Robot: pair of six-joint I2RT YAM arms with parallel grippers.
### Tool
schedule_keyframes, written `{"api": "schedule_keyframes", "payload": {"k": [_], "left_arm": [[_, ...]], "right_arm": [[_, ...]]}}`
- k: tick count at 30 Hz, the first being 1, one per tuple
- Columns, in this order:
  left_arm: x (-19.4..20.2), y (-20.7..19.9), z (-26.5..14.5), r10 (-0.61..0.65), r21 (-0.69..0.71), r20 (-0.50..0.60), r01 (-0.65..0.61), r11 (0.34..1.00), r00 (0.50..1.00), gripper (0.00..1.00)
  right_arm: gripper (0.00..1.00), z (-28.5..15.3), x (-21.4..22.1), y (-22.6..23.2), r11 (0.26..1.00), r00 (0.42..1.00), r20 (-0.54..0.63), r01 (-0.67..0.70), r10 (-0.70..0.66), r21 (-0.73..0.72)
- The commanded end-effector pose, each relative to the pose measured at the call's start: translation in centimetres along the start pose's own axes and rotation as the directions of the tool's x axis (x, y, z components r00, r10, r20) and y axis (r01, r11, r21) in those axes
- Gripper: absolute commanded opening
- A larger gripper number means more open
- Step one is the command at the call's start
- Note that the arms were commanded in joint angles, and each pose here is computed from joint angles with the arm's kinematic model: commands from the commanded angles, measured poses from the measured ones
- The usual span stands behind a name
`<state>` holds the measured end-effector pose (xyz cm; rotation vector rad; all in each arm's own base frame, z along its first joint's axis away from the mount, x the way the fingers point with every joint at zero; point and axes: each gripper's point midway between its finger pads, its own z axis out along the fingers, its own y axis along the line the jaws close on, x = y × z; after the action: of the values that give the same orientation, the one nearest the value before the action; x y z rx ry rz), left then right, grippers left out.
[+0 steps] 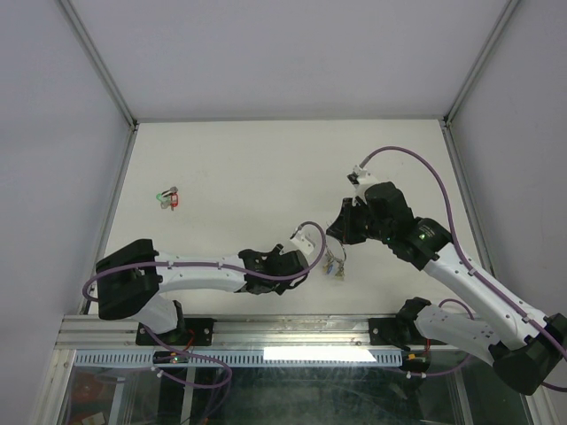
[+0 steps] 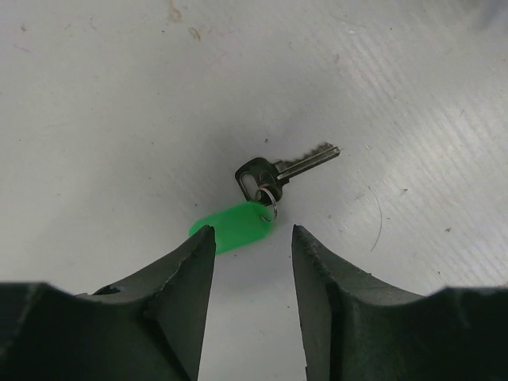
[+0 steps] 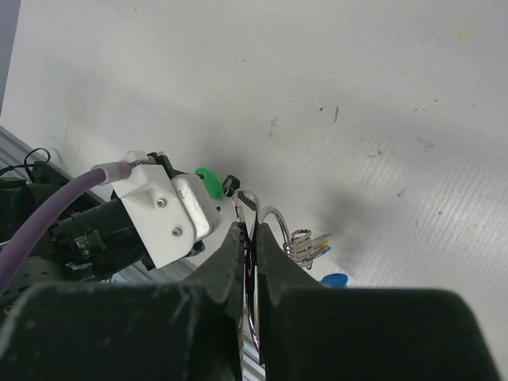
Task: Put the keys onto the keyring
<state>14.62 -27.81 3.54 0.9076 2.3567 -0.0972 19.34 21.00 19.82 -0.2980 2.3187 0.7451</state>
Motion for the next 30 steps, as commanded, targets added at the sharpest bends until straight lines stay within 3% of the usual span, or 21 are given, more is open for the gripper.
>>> {"api": "schedule_keyframes", "payload": {"k": [1, 19, 27, 30], "left_arm": [[-2.9, -0.1, -0.5, -0.009, -0.033, 0.08, 0.011, 0.999, 0.997, 0.41], [-1.2, -1.7, 1.1, 0.014, 0.021, 0.037, -0.015, 1.0, 0.999, 0.36], [-0.3, -0.8, 1.6, 0.04, -0.023, 0.017, -0.039, 0.999, 0.999, 0.21], [-0.1, -0.4, 1.6, 0.052, -0.042, 0.011, -0.051, 0.998, 0.999, 0.08]], "right_arm": [[0.0, -0.3, -1.9, 1.1, 0.999, 0.997, 0.071, 0.008, -0.005, -0.044], [0.0, -0.3, -2.2, 1.3, 0.999, 0.998, 0.07, 0.013, -0.01, -0.051], [0.0, -0.2, -2.2, 1.4, 0.998, 0.998, 0.068, 0.013, -0.009, -0.055], [0.0, -0.2, -2.2, 1.4, 0.998, 0.998, 0.067, 0.012, -0.009, -0.056]]}}
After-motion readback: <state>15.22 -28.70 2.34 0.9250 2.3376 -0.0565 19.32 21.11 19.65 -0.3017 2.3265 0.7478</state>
